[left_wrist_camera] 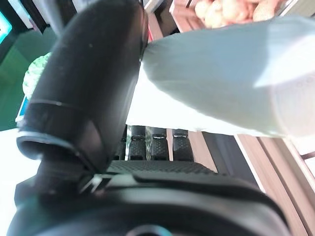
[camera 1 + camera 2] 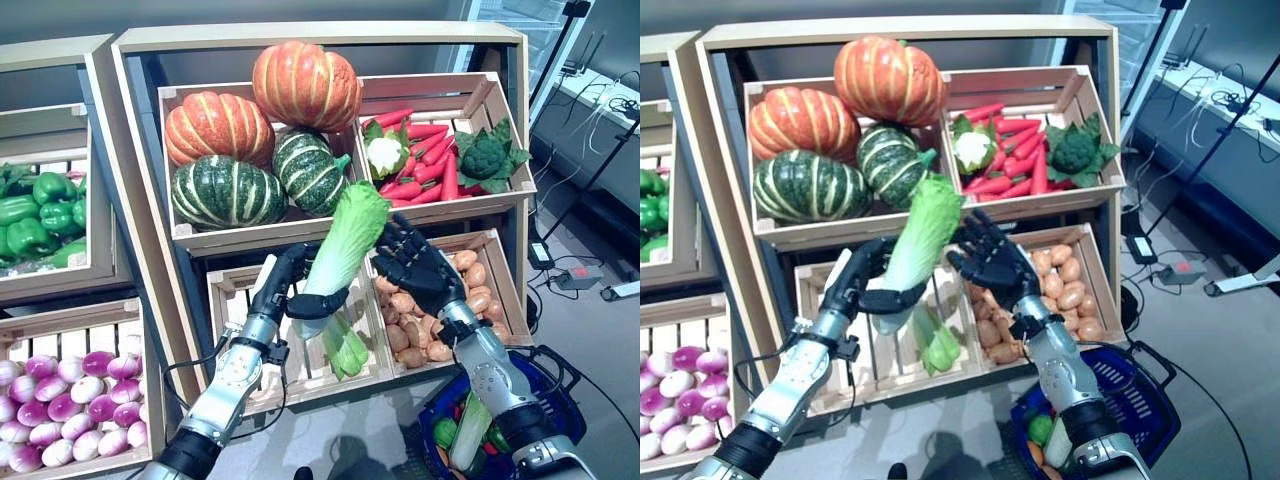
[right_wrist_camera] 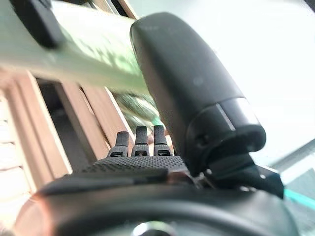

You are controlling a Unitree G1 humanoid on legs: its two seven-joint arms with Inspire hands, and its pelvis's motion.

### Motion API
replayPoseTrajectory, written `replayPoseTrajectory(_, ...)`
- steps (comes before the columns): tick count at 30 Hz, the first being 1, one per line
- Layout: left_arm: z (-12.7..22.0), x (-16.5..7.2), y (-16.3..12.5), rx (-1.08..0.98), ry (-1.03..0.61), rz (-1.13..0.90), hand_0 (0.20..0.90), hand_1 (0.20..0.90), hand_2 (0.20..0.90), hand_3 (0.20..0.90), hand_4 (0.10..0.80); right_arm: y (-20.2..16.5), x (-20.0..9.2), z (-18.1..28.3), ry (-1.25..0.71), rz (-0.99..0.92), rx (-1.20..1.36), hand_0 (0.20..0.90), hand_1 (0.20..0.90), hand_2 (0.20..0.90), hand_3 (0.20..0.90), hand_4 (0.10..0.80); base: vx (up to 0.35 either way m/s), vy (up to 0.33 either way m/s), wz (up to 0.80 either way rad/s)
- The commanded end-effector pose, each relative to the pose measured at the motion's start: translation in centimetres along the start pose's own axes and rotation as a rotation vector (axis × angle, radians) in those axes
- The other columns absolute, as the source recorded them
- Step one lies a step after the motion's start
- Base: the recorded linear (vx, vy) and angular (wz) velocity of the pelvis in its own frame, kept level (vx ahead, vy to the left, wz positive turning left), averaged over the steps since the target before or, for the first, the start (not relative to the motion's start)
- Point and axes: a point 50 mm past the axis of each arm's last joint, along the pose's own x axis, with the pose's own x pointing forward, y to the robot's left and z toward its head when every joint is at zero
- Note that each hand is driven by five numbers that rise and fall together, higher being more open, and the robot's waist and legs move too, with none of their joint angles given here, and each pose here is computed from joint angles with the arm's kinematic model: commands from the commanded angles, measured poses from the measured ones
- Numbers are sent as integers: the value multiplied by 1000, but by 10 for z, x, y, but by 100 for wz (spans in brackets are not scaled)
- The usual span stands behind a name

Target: Put vegetables into the basket

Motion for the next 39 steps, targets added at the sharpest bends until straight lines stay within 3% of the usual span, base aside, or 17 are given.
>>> replayPoseTrajectory(1, 81, 31, -2, 16, -433, -70, 300, 300, 300, 300, 400, 19, 27, 44, -166, 177, -20, 900, 900, 900, 900, 800, -4, -2, 12)
replayPoseTrajectory(23, 88, 37, -36, -12, -426, -277, 300, 300, 300, 300, 400, 60, 64, 93, -369, 331, 55, 900, 900, 900, 900, 800, 0, 0, 1)
replayPoseTrajectory(38, 76, 35, -49, -31, -360, -328, 300, 300, 300, 300, 400, 69, 68, 120, -523, 374, 55, 900, 900, 900, 900, 800, 1, 0, 0)
replayPoseTrajectory(39, 74, 35, -49, -32, -355, -329, 300, 300, 300, 300, 400, 70, 67, 121, -528, 375, 39, 705, 705, 705, 705, 670, 22, 0, 3)
